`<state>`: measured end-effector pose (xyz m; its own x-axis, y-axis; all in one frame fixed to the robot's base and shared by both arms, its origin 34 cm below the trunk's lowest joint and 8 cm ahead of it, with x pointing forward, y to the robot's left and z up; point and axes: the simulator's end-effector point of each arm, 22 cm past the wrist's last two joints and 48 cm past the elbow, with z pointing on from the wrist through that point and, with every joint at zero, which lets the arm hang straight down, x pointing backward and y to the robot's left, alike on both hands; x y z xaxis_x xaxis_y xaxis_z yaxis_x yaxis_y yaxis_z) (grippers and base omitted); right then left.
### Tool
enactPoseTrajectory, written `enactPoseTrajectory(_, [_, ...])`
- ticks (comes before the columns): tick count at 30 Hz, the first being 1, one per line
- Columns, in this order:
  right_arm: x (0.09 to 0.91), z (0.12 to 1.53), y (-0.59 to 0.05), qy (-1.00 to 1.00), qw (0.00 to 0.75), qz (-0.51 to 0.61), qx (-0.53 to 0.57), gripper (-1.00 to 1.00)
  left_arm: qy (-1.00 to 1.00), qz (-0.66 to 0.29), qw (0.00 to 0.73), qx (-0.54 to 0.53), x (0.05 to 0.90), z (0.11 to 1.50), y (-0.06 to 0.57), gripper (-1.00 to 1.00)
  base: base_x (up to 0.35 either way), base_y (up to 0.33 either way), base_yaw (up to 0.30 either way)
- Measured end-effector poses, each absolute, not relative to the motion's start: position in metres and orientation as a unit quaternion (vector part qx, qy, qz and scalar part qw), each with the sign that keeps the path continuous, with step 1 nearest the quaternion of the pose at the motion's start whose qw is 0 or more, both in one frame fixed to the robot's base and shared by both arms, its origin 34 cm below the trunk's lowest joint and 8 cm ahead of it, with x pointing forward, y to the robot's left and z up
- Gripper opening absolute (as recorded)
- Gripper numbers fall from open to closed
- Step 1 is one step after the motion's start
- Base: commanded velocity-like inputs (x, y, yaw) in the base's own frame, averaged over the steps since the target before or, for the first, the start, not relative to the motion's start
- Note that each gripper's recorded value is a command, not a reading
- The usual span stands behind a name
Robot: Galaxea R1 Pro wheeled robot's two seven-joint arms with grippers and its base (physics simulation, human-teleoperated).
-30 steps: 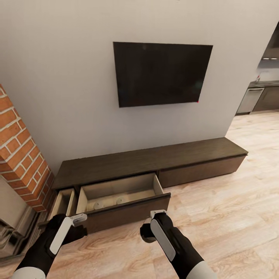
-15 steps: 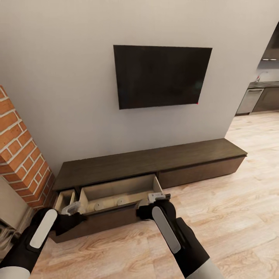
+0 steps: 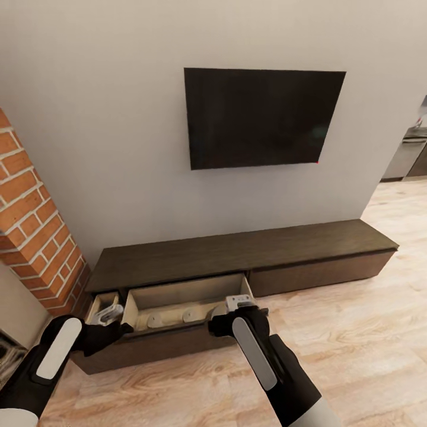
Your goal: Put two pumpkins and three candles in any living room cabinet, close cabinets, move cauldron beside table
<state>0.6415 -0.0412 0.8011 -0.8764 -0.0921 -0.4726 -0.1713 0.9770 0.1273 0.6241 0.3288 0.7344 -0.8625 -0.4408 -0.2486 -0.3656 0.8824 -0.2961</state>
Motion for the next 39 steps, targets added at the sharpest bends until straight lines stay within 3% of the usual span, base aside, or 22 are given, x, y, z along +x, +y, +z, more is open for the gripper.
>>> enactPoseTrajectory(12, [0.641,0.797,-0.041,0.966,0.234,0.083,-0.069,-1.0,0.958,-0.119,0.152,-0.211,0.623,0.73,0.328,1.0,0.273,-0.149,0.235])
enactPoseTrajectory(33, [0.64,0.794,-0.043,0.967,0.234,0.078,-0.067,-1.0,0.959,-0.118,0.151,-0.211,0.622,0.728,0.329,1.0,0.317,-0.024,0.007])
enactPoseTrajectory(39, [0.632,0.774,-0.049,0.974,0.207,0.064,-0.071,-1.0,0.959,-0.118,0.15,-0.211,0.622,0.728,0.329,1.0,0.092,-0.025,0.0])
